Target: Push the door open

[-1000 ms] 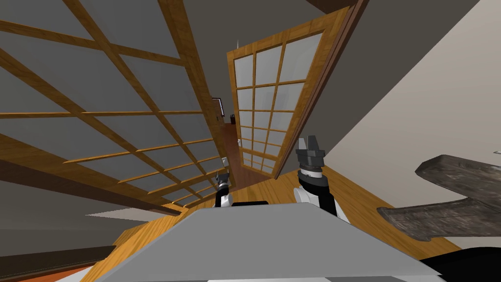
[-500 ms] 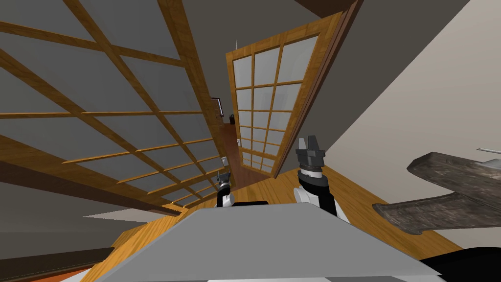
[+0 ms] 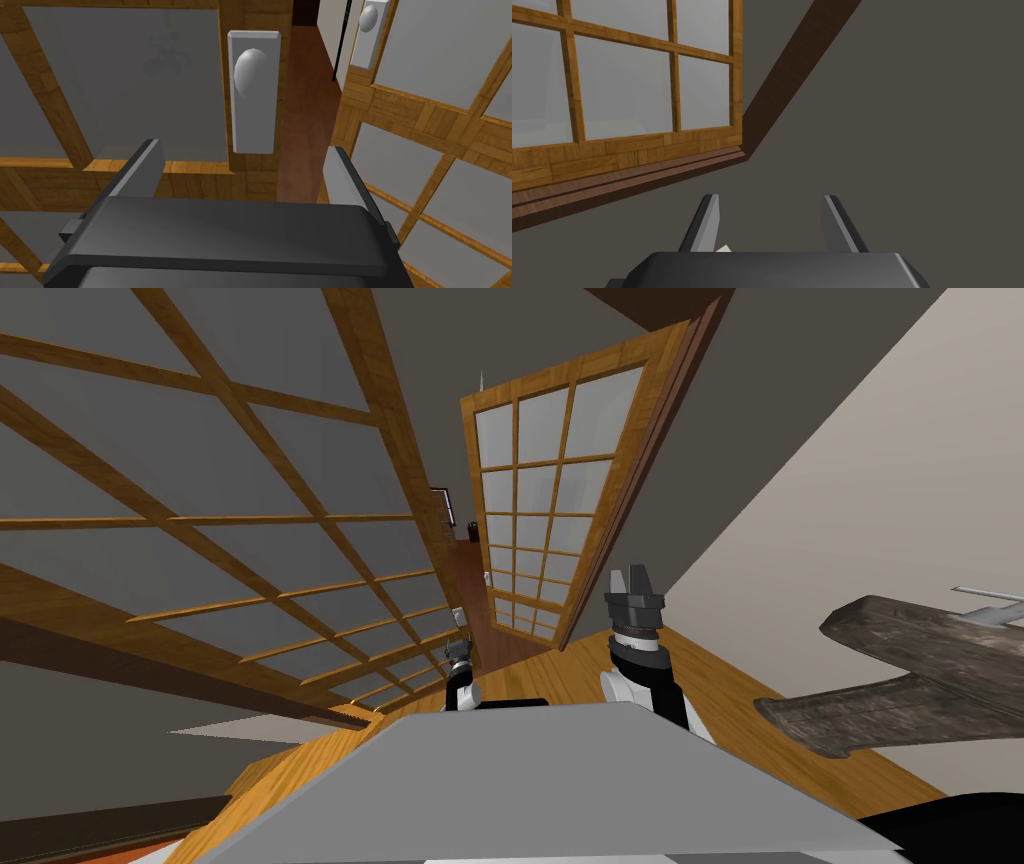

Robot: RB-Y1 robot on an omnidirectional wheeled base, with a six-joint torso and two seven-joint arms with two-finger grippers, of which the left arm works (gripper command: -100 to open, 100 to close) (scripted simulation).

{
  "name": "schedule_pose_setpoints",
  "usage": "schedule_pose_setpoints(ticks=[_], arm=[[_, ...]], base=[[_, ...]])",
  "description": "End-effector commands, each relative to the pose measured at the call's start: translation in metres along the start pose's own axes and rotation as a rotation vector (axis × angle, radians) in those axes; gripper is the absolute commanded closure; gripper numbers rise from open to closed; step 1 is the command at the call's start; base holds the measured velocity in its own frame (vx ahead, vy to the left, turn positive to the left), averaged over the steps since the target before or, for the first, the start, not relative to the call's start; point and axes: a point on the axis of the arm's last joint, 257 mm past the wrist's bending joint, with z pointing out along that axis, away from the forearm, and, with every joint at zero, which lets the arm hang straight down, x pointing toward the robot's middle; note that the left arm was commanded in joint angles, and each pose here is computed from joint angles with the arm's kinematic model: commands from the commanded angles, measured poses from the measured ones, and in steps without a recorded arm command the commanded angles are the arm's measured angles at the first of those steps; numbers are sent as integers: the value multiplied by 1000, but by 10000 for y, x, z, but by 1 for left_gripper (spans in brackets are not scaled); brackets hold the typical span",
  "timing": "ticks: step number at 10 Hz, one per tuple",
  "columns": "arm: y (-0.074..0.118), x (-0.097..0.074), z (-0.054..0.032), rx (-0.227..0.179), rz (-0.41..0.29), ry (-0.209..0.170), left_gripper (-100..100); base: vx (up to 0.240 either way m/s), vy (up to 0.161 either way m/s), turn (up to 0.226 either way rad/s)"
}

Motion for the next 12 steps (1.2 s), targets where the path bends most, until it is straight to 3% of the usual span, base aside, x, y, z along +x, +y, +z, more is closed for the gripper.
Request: schedule_pose_setpoints(ticks=[1, 5, 7, 9, 10, 11, 12], arm=[[-137, 16, 57, 4, 23, 10, -100], [-358, 42, 147, 14, 53, 23, -100], [-323, 28, 132, 17, 38, 17, -100], [-163, -9, 65, 19, 0, 1, -100], [-226, -18, 68, 20, 13, 5, -100], [-226, -18, 68, 20, 13, 5, 100], [-226, -18, 68, 20, 13, 5, 100]], base=[[58, 11, -15], [175, 71, -21], [212, 80, -23], [182, 58, -9], [66, 22, 11], [-14, -7, -15], [-20, -18, -38]])
